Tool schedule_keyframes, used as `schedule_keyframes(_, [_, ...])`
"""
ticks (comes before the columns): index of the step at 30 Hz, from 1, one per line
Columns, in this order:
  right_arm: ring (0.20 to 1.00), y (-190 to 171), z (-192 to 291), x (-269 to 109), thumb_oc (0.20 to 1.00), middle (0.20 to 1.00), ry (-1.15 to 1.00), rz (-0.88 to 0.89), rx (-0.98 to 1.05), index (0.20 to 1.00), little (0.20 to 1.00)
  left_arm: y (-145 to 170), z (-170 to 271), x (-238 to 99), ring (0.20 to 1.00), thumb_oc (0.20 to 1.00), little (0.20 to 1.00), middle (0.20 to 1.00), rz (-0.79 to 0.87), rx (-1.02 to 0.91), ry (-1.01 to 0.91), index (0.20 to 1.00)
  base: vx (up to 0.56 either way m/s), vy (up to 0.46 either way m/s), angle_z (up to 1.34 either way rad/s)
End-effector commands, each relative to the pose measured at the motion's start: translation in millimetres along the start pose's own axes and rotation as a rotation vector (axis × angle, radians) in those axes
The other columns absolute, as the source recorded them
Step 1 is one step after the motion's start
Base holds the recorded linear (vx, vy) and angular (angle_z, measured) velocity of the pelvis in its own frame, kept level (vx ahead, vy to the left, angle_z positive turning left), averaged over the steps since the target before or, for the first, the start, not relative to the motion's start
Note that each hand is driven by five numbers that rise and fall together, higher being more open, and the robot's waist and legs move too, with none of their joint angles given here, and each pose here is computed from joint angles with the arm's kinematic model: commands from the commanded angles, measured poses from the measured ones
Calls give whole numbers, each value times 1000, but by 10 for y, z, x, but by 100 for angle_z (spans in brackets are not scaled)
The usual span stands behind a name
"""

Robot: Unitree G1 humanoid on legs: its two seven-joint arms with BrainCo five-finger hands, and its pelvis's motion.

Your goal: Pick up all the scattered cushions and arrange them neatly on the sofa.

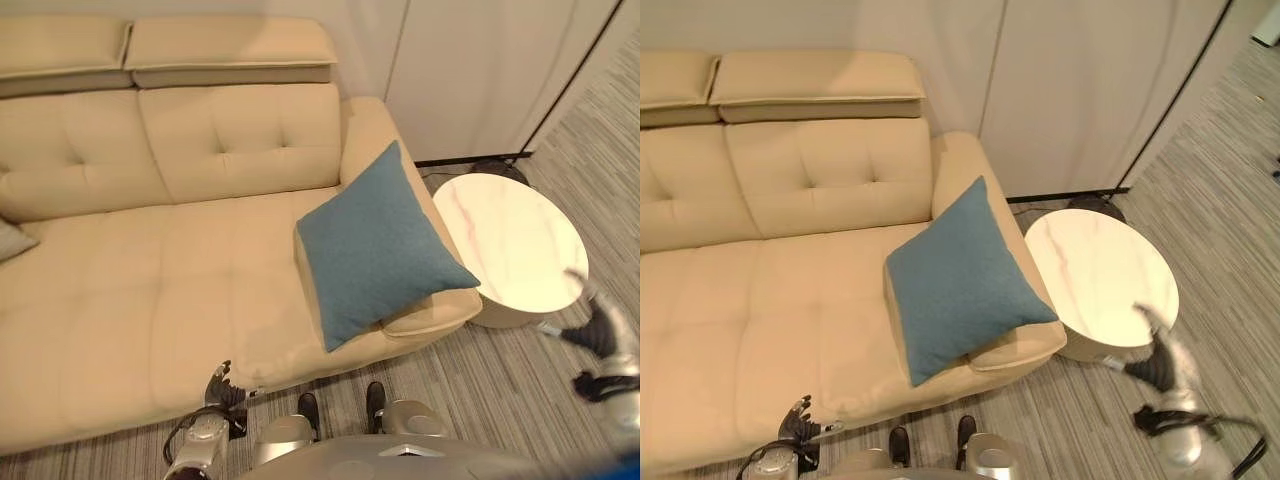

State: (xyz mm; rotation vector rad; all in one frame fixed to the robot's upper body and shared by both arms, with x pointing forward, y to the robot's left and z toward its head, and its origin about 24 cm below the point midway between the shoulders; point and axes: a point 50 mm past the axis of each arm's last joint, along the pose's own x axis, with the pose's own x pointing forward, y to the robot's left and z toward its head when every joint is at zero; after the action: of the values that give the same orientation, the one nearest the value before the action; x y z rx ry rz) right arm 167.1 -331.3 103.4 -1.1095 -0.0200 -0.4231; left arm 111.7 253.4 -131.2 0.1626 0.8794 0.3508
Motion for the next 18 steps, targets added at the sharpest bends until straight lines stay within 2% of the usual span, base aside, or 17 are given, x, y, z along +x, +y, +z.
schedule_keyframes(1, [1000, -16, 163, 312, 1000, 1000, -98, -124, -5, 1000, 1000, -82, 359, 93, 1000, 1000, 1000, 1000, -33, 16, -130, 1000, 89, 0, -3])
schedule_keyframes(3, [1000, -29, 191, 413, 1000, 1000, -98, -161, 17, 1000, 1000, -103, 413, 98, 1000, 1000, 1000, 1000, -43, 20, -149, 1000, 61, -20, 2])
schedule_keyframes(9, [1000, 240, 130, 780, 1000, 1000, 29, -151, 139, 1000, 1000, -199, 821, 140, 1000, 1000, 1000, 1000, -83, 47, -275, 1000, -11, -42, 26])
schedule_keyframes(15, [1000, 551, 270, 1061, 1000, 1000, 147, -185, 378, 1000, 1000, -406, 1247, 127, 1000, 1000, 1000, 1000, -137, 32, -405, 1000, -104, -58, 24])
schedule_keyframes(18, [1000, 722, 493, 1178, 1000, 1000, 176, -206, 515, 1000, 1000, -549, 1435, 97, 1000, 1000, 1000, 1000, -162, 1, -459, 1000, -86, -44, 26])
